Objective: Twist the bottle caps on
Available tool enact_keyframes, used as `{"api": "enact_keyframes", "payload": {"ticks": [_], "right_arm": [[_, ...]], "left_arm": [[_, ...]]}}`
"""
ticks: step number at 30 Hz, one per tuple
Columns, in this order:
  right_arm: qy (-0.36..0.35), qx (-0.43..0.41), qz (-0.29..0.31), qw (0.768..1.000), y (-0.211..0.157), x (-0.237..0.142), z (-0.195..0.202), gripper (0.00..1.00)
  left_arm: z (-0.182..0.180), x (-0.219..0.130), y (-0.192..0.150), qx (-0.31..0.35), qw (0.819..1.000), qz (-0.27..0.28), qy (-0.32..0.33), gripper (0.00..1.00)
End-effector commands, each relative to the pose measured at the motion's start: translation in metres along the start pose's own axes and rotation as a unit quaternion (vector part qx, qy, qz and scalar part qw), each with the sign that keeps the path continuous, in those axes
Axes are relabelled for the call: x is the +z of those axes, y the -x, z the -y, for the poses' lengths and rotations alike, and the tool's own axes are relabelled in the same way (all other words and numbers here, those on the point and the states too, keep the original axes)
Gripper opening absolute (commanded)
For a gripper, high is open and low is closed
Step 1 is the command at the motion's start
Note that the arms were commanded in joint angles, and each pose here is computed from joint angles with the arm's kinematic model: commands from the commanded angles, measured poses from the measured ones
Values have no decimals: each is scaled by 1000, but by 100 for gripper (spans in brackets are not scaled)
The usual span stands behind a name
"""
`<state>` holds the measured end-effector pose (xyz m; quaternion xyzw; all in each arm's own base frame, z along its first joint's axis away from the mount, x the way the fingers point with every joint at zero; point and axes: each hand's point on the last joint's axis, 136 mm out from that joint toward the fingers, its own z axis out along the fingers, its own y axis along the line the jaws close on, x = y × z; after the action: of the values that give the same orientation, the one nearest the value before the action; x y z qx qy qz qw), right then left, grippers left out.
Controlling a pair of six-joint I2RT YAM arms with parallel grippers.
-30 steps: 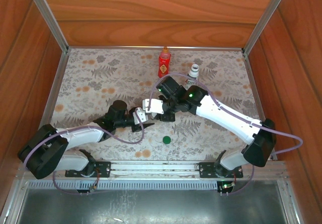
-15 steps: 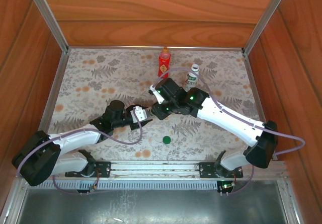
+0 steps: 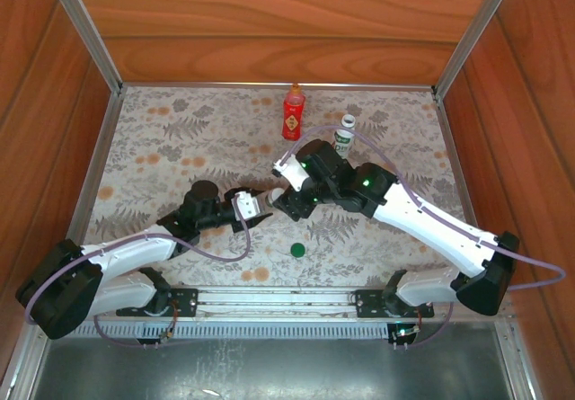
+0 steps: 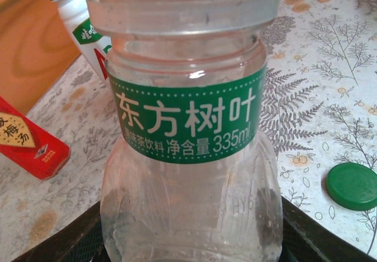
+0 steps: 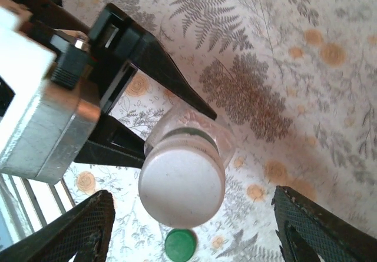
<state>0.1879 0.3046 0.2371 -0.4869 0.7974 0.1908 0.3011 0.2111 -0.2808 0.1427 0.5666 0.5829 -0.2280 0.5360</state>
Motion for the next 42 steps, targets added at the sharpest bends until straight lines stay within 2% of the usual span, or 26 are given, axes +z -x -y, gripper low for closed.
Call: {"api": "enact_keyframes", "payload": {"ticks": [1, 8, 11, 14, 17, 19, 23, 25, 35, 42], "right_arm": [[13, -69, 16, 997, 4, 7, -3, 75], [19, -84, -11, 996, 1, 25, -2, 70], [23, -83, -17, 996, -2, 31, -3, 63], [29, -78, -15, 996, -1, 33, -4, 48], [39, -75, -4, 996, 1, 31, -9, 39], [46, -74, 3, 996, 1, 29, -11, 35], [53, -69, 34, 996, 5, 24, -15, 34], [60, -67, 55, 994, 7, 23, -18, 34], [79, -51, 87, 992, 12, 12, -20, 33], [82, -53, 81, 992, 7, 11, -20, 36]], "left_arm": [[6, 0, 6, 7, 1000, 16, -13, 58], [4, 0, 6, 4, 1000, 15, -10, 58], [4, -2, 6, 4, 1000, 16, -6, 58], [4, -3, 7, 5, 1000, 17, -4, 58], [4, -3, 6, 5, 1000, 16, -4, 58], [4, -3, 7, 4, 1000, 16, -5, 59], [8, -5, 11, 0, 1000, 27, -15, 76], [8, -6, 12, -1, 999, 30, -15, 79], [9, -8, 11, -4, 999, 30, -16, 75], [11, -6, 12, -6, 999, 33, -25, 62]]}}
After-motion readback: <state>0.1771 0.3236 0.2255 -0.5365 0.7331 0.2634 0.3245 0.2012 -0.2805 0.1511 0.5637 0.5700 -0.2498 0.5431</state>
